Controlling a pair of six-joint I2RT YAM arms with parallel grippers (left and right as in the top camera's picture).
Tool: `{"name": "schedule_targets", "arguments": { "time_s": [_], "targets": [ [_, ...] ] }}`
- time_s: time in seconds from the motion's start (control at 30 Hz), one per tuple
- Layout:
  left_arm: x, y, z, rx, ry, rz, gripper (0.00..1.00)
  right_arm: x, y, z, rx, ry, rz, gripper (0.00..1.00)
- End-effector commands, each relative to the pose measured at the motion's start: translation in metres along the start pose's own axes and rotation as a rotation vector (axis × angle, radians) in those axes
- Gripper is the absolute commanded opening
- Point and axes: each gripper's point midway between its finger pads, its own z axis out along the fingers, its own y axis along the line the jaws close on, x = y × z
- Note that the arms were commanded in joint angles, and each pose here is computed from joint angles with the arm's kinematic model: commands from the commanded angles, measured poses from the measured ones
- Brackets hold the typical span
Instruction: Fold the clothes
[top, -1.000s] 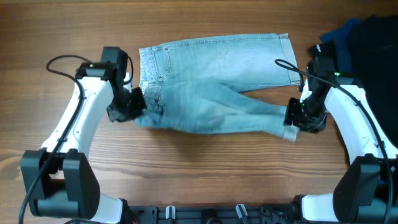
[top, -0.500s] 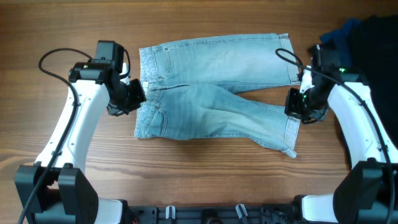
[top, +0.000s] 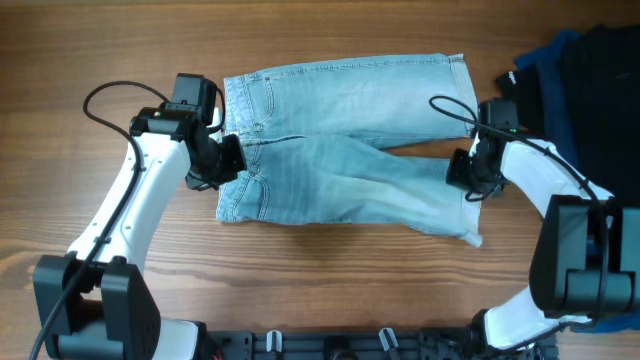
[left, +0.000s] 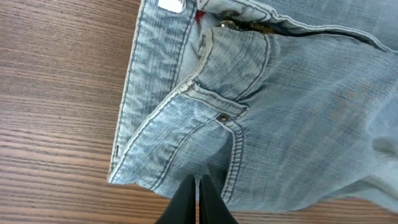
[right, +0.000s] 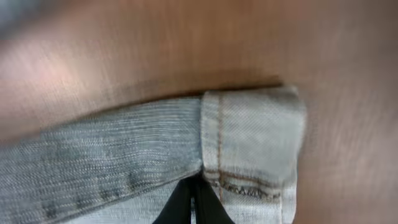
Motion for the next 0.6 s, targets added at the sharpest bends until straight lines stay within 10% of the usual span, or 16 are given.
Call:
{"name": "schedule_targets", "arguments": {
  "time_s": [0.0, 0.2, 0.37, 0.57],
  "targets": [
    [0.005, 0.002, 0.005, -0.009, 0.024, 0.004, 0.04, 0.001, -0.041, 0.046, 0.153, 0.018, 0.026, 0.04],
    [0.001, 0.008, 0.005, -0.048, 0.003, 0.005, 0.04, -0.061, -0.030, 0.036, 0.060, -0.188, -0.014, 0.04],
    [-0.021, -0.001, 0.004, -0.009, -0.084, 0.018, 0.09, -0.088, 0.008, -0.050, -0.135, -0.263, -0.054, 0.44],
    [-0.039, -0.005, 0.036, 0.000, -0.089, -0.034, 0.32, -0.045, 0.017, -0.129, -0.227, -0.238, -0.064, 0.54]
  ]
}}
